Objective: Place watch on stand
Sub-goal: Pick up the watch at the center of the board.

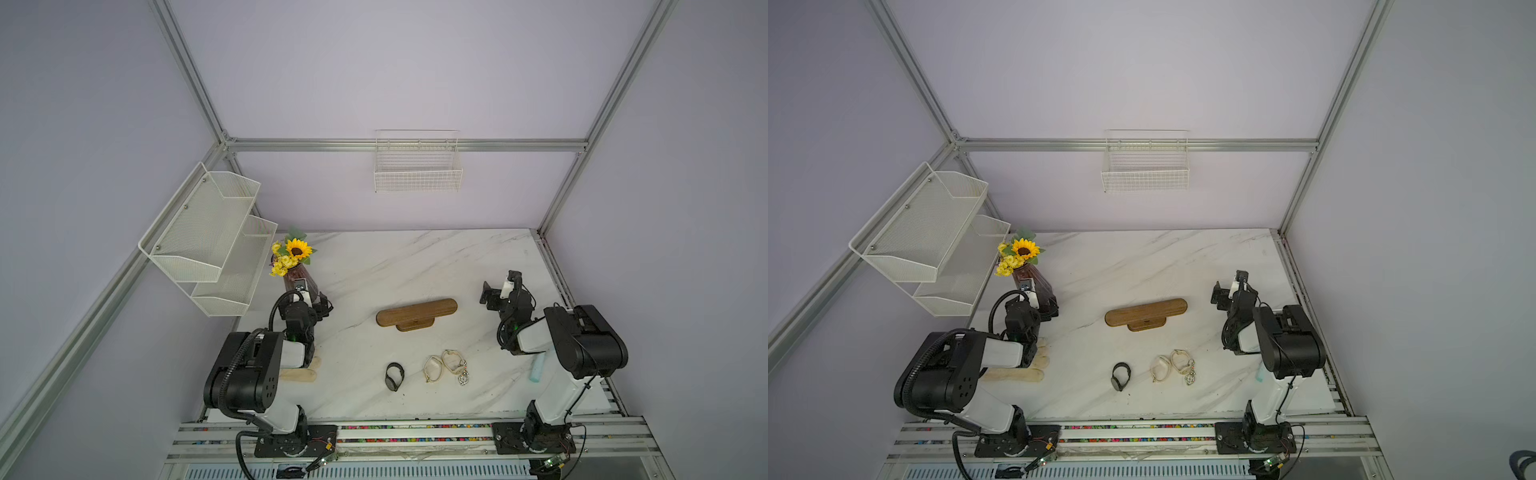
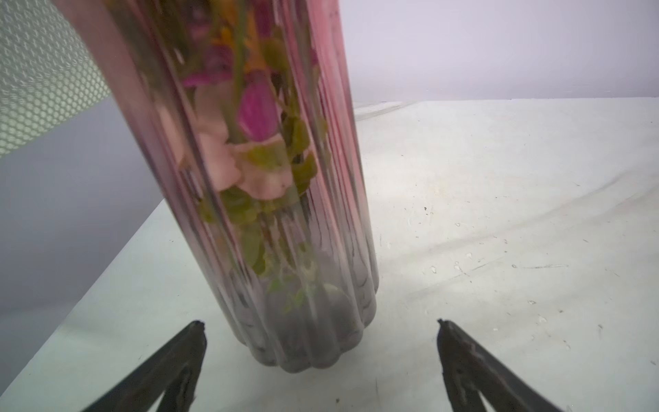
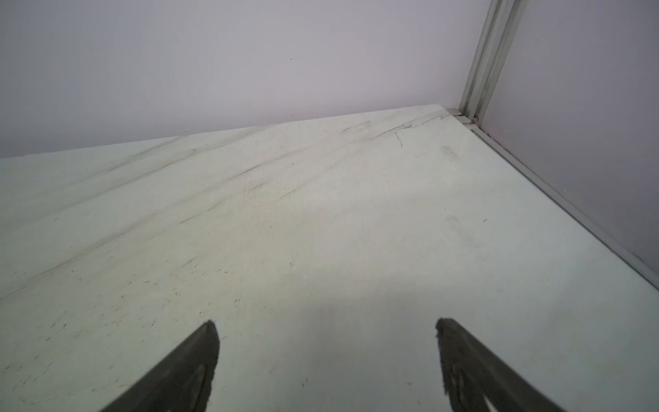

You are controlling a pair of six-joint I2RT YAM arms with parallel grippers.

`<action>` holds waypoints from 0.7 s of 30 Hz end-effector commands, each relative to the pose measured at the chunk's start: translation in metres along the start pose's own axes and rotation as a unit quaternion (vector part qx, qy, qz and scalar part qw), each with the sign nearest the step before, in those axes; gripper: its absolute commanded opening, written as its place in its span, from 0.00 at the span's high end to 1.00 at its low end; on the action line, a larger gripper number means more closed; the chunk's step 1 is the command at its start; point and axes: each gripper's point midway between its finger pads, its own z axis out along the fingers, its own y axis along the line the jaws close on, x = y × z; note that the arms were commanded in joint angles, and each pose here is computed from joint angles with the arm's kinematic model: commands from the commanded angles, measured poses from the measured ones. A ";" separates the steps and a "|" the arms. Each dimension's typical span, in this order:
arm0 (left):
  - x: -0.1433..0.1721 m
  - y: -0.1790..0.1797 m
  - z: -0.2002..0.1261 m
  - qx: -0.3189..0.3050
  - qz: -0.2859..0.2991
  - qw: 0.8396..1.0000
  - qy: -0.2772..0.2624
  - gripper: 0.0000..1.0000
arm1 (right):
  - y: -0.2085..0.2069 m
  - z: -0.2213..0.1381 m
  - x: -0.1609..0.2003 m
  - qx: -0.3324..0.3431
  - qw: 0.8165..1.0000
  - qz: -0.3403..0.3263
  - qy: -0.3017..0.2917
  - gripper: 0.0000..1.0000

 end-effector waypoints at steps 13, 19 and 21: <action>-0.019 0.000 0.003 0.001 -0.012 1.000 -0.028 0.00 | 0.003 0.000 -0.013 -0.005 1.000 -0.006 -0.022 0.03; -0.020 0.000 0.003 0.001 -0.012 1.000 -0.027 0.00 | 0.003 0.000 -0.013 -0.005 1.000 -0.006 -0.023 0.03; -0.018 0.000 0.003 0.002 -0.012 1.000 -0.026 0.00 | 0.002 0.000 -0.013 -0.005 1.000 -0.004 -0.023 0.03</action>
